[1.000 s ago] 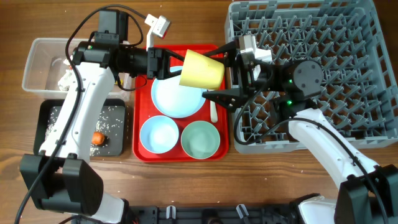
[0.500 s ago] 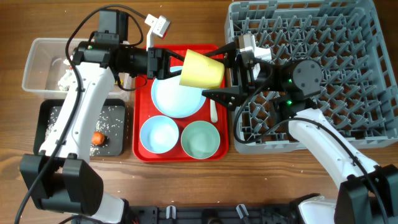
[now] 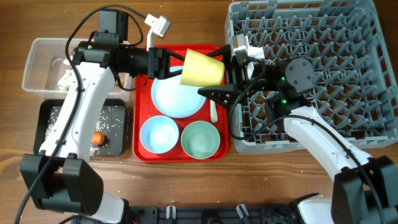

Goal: Sort waste into correct bins and load items into the dishwasher rack

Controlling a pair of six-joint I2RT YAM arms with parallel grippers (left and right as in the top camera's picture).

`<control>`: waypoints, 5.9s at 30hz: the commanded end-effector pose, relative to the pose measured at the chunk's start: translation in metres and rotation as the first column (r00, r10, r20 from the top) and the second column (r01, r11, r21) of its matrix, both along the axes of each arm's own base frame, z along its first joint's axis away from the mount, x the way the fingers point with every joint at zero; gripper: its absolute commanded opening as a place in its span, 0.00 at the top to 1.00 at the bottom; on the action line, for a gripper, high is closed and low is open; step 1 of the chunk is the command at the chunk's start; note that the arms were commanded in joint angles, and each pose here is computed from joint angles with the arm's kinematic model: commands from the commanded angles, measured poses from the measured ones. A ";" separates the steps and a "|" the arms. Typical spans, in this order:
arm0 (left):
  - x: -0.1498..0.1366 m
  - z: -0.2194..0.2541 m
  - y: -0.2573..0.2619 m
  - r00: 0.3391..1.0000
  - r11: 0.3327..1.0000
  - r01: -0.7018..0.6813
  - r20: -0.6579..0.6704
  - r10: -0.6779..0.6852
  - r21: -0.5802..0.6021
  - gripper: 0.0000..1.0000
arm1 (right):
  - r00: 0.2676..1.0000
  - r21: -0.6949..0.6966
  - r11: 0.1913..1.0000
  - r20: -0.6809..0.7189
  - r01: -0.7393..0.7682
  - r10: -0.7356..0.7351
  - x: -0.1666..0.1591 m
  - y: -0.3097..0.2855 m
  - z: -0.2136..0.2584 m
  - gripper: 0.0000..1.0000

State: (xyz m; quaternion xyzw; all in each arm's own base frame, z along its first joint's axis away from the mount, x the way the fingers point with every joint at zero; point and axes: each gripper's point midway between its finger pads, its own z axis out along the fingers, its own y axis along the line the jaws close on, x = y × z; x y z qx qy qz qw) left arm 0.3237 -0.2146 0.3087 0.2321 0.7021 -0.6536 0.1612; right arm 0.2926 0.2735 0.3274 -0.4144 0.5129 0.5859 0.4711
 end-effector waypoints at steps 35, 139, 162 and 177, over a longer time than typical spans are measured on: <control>0.018 -0.026 0.004 0.996 0.984 -0.090 0.036 0.086 0.154 0.89 | 0.998 0.024 0.999 0.051 -0.032 0.031 -0.007 0.003 0.012 0.41; -0.085 -0.227 0.004 0.919 0.705 0.102 -0.338 0.203 0.701 0.84 | 0.189 -0.930 0.318 -0.284 0.182 -0.940 0.004 -0.209 -0.100 0.59; -0.102 -0.243 -0.020 0.952 0.706 0.130 -0.286 0.106 0.696 0.84 | 0.213 -0.932 0.315 -0.275 0.183 -0.938 0.004 -0.209 -0.100 0.49; -0.109 -0.252 -0.017 0.945 0.711 0.130 -0.305 0.123 0.691 0.96 | 0.214 -0.932 0.314 -0.274 0.183 -0.938 0.004 -0.209 -0.100 0.44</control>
